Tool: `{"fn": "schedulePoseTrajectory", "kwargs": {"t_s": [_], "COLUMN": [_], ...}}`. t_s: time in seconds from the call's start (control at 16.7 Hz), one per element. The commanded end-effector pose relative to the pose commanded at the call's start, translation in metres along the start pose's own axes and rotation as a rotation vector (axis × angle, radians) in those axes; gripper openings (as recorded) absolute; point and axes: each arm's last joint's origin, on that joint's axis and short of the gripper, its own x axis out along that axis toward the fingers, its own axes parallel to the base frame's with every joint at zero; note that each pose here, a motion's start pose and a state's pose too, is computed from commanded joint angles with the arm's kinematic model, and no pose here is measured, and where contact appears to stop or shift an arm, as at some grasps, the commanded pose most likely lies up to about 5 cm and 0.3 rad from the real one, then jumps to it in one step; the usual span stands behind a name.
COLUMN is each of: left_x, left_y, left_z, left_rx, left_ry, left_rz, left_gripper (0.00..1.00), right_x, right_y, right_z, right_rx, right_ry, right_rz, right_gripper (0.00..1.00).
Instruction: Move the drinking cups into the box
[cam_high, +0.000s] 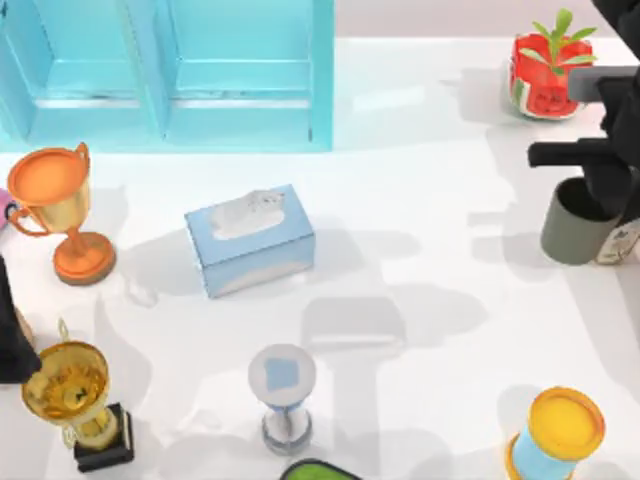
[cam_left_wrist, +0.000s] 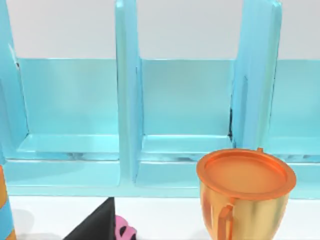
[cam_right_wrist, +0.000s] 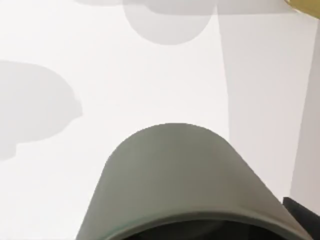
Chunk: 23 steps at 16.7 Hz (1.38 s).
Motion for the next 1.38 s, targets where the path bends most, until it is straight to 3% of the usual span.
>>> {"fn": "schedulePoseTrajectory", "kwargs": {"t_s": [0.36, 0.72, 1.02, 1.38], "left_x": [0.0, 0.0, 0.0, 0.0], "left_y": [0.0, 0.0, 0.0, 0.0], "left_z": [0.0, 0.0, 0.0, 0.0], "left_rx": [0.0, 0.0, 0.0, 0.0], "left_ry": [0.0, 0.0, 0.0, 0.0], "left_rz": [0.0, 0.0, 0.0, 0.0], "left_gripper": [1.0, 1.0, 1.0, 1.0], "right_x": [-0.008, -0.026, -0.037, -0.043], "right_y": [-0.016, -0.124, -0.228, -0.26], "right_z": [-0.003, -0.013, -0.035, -0.043], "right_rx": [-0.024, -0.056, -0.026, -0.003], "right_ry": [-0.005, -0.007, -0.045, -0.075], "right_rz": [0.009, 0.016, -0.025, -0.052], "right_gripper": [0.0, 0.0, 0.0, 0.0]}}
